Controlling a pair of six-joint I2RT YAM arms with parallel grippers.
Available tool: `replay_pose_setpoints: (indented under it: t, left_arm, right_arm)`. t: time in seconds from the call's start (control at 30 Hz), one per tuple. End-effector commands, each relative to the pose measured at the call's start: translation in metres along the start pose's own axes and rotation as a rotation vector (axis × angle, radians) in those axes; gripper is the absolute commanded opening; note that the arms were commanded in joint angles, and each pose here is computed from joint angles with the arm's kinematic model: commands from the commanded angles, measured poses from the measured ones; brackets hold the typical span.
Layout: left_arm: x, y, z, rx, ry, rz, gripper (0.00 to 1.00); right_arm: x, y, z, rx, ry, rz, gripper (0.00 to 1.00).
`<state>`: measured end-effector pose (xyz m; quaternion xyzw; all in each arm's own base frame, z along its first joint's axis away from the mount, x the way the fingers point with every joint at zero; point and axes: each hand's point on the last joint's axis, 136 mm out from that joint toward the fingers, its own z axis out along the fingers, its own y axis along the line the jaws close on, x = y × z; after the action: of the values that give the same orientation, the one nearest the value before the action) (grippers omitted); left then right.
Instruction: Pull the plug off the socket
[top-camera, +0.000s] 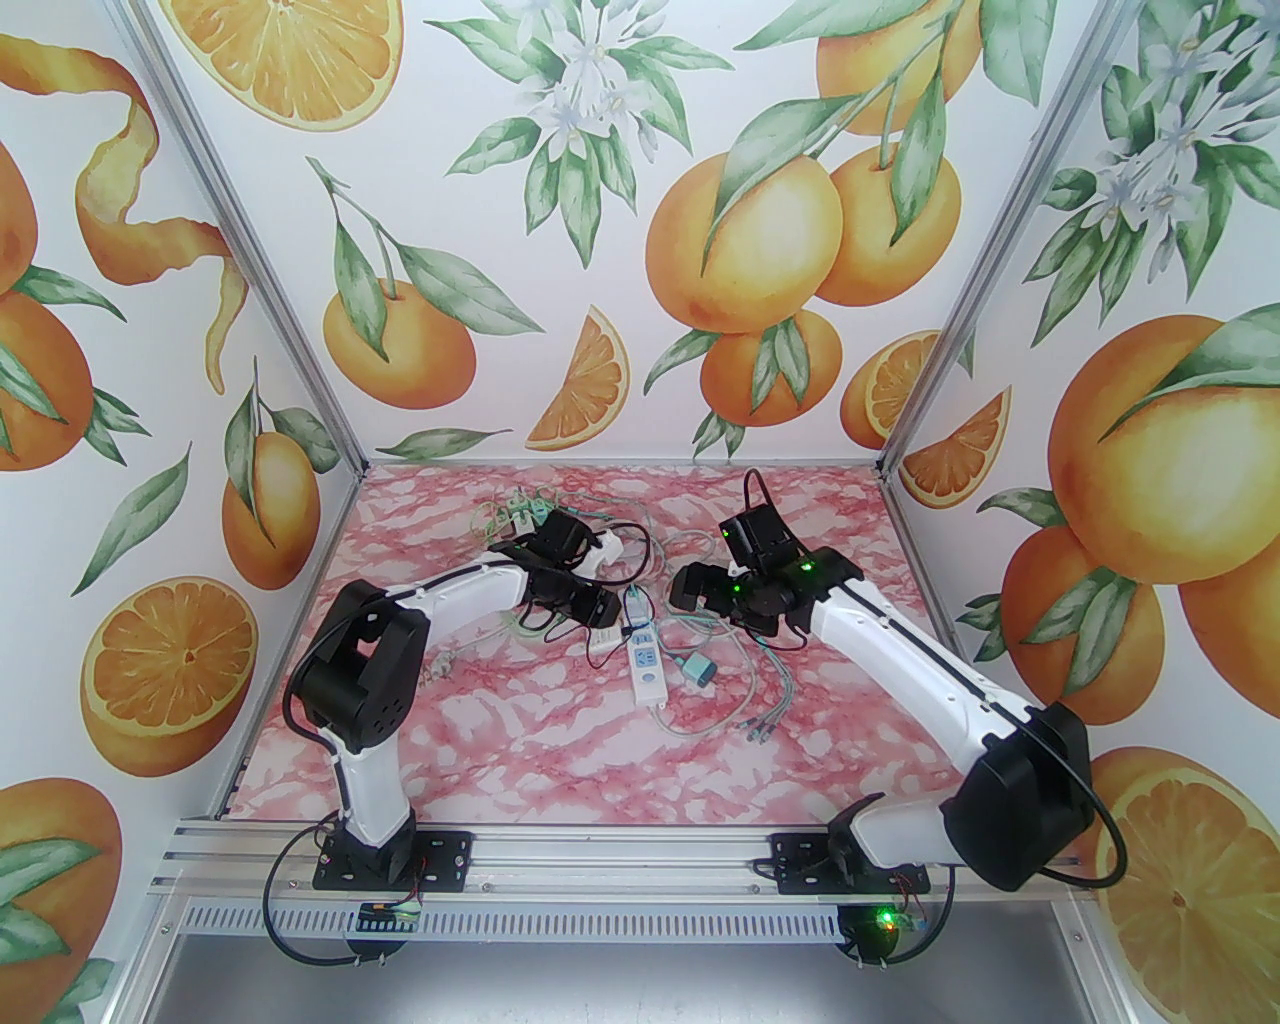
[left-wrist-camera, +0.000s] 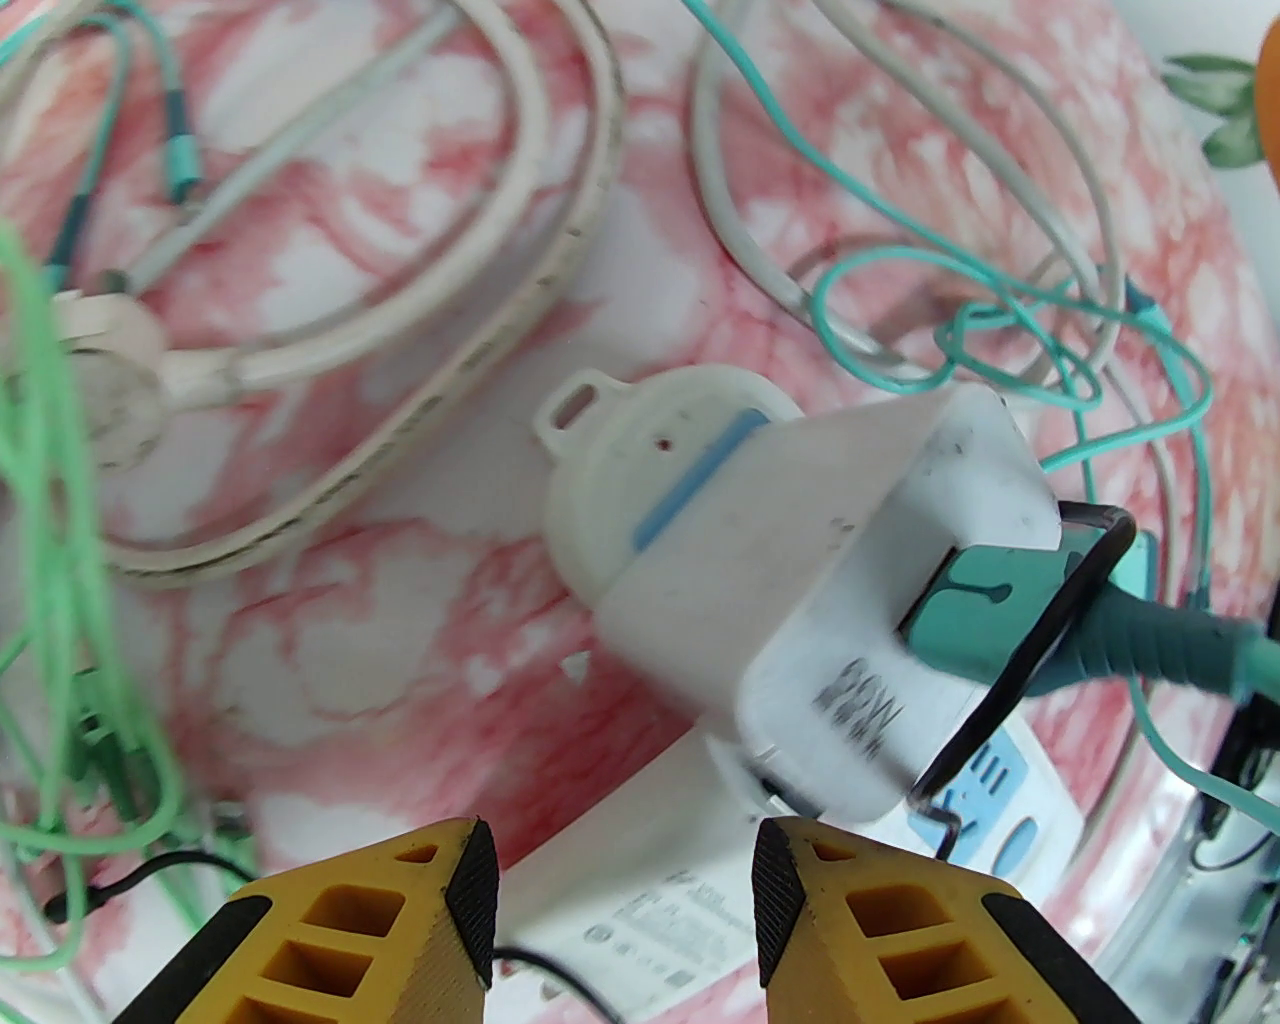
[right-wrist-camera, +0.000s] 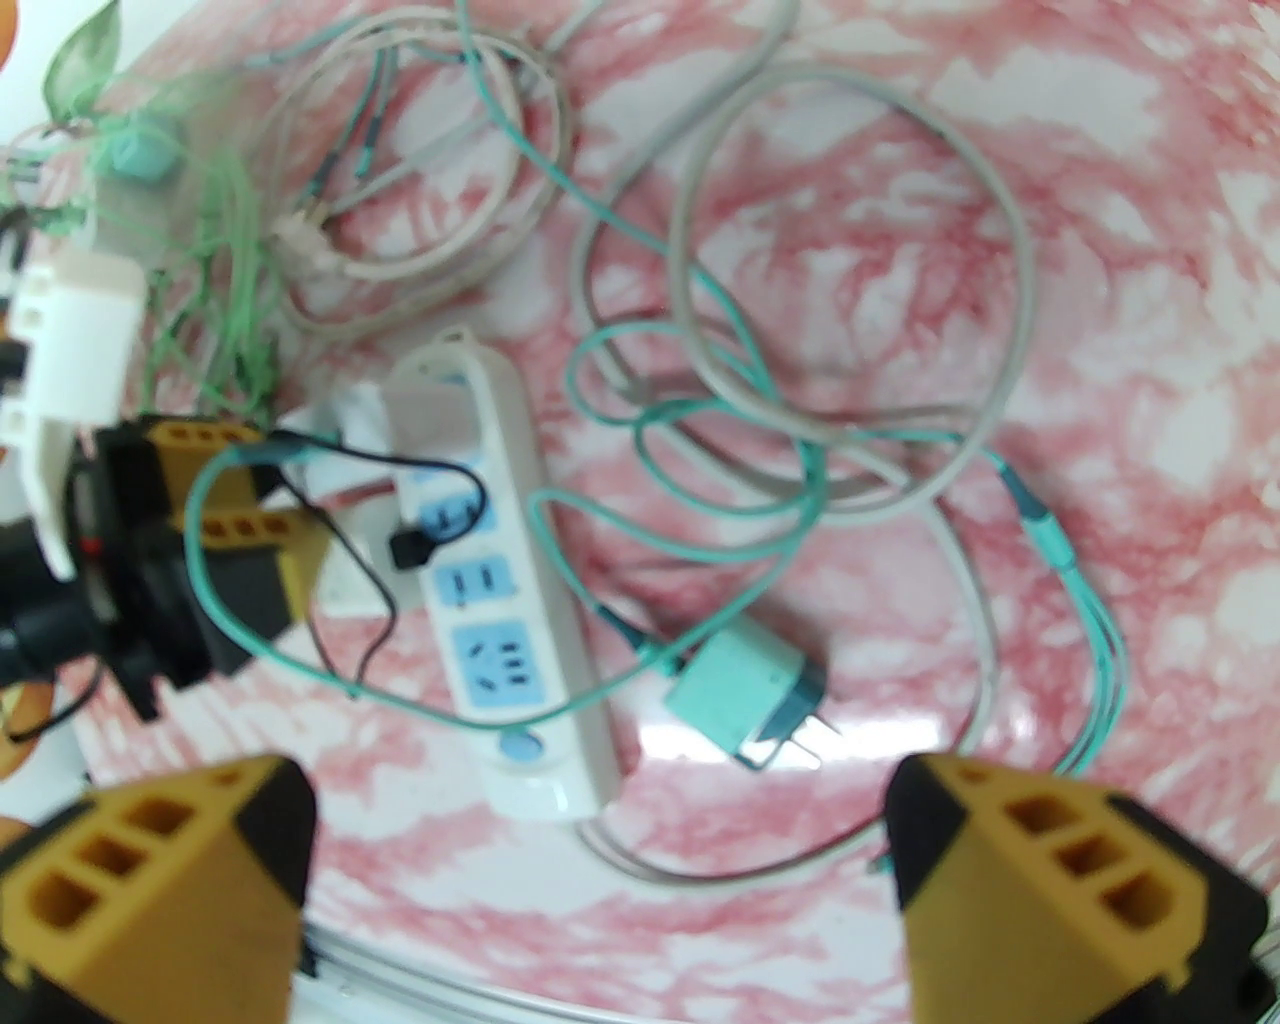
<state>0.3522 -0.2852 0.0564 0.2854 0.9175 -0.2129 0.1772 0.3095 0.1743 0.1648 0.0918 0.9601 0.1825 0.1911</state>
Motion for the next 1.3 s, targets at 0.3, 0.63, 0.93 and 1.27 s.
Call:
replay_pose_setpoints:
  t: [0.3,0.63,0.93,1.27]
  left_arm:
    - [-0.039,-0.016,0.007,-0.004,-0.076,0.117,0.51]
    - [-0.056,-0.025,0.015,0.015,-0.092,0.184,0.52]
    - [-0.064,-0.029,0.024,0.020,-0.100,0.226,0.53]
    - [-0.066,-0.041,0.027,0.059,-0.099,0.235,0.28]
  right_arm:
    - [0.009,-0.001,0.006,-0.033,0.031,-0.002,1.00]
    - [0.017,-0.003,0.011,-0.036,0.060,0.000,1.00]
    - [0.023,-0.006,0.015,-0.033,0.083,-0.003,1.00]
    - [0.028,-0.012,0.017,-0.016,0.094,-0.009,1.00]
